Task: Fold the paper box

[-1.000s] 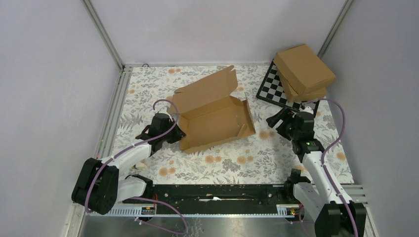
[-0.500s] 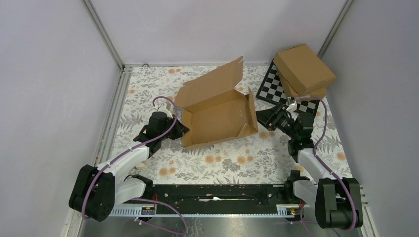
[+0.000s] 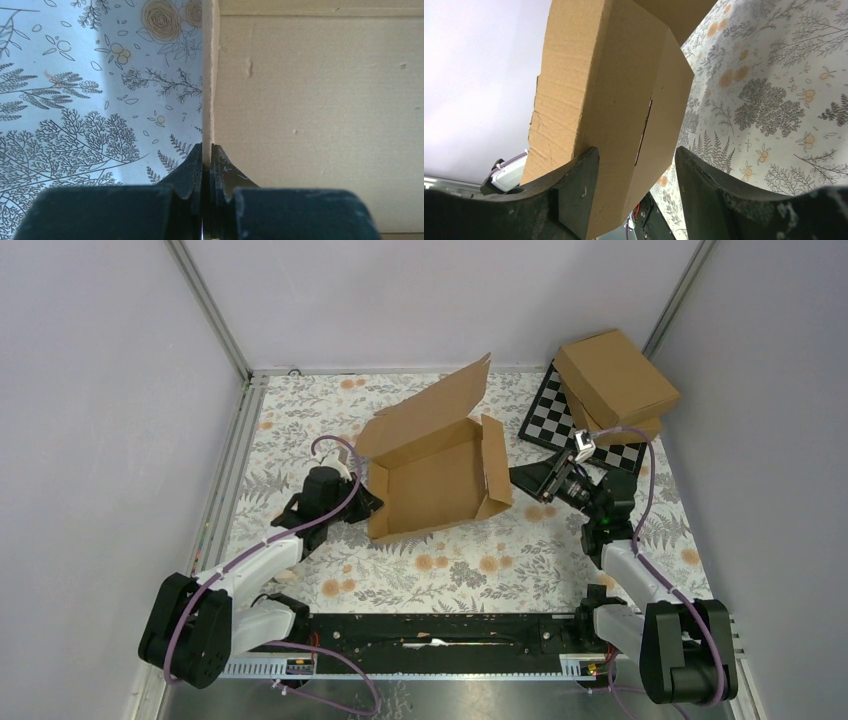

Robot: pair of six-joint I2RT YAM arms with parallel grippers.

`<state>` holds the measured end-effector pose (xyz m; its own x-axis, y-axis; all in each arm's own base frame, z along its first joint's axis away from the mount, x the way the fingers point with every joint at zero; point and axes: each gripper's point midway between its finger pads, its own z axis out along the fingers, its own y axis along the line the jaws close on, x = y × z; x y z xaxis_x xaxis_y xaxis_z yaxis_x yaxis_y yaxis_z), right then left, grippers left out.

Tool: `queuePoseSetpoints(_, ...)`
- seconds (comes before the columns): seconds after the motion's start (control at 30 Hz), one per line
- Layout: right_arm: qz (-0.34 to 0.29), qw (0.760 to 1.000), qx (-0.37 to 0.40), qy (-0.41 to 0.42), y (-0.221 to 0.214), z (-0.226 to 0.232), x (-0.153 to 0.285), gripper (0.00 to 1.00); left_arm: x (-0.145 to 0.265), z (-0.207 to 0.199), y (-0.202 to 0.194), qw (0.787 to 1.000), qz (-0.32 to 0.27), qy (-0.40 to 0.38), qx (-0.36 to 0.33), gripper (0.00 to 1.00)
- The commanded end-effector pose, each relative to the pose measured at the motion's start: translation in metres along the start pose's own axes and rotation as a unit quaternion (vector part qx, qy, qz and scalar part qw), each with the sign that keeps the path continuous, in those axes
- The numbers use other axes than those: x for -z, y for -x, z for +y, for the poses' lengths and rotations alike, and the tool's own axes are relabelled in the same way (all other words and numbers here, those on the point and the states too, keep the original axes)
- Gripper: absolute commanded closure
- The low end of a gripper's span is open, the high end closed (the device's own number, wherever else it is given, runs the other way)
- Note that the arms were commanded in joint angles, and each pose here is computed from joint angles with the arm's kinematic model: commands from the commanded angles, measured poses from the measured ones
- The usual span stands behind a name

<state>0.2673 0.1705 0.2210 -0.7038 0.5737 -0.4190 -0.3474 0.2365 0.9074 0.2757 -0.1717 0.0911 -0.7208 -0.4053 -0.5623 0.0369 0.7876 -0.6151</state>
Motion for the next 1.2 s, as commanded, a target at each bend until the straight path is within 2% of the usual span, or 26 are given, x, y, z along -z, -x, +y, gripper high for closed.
queuePoseSetpoints(0.0, 0.025, 0.997, 0.054, 0.055, -0.002, 0.036, -0.009, 0.36, 0.003, -0.024, 0.023, 0.998, -0.041, -0.014, -0.034, 1.0)
queuePoseSetpoints(0.13, 0.051, 0.996, 0.071, 0.031, -0.014, 0.033, -0.02, 0.37, 0.005, -0.024, 0.025, 0.997, -0.052, 0.011, -0.05, 1.0)
queuePoseSetpoints(0.33, 0.054, 0.995, 0.083, -0.008, -0.016, 0.022, -0.025, 0.4, 0.011, -0.012, 0.029, 0.995, -0.062, 0.056, -0.055, 1.0)
queuePoseSetpoints(0.77, 0.139, 0.984, 0.067, -0.086, -0.05, -0.022, -0.039, 0.44, 0.012, -0.008, 0.027, 0.994, -0.06, 0.067, -0.057, 1.0)
queuePoseSetpoints(1.0, 0.182, 0.962, 0.114, -0.171, -0.07, -0.047, -0.048, 0.41, 0.012, 0.0, 0.024, 0.99, -0.053, 0.107, -0.071, 1.0)
queuePoseSetpoints(1.17, 0.225, 0.932, 0.14, -0.246, -0.088, -0.08, -0.054, 0.41, 0.006, 0.002, 0.018, 0.989, -0.045, 0.118, -0.077, 1.0)
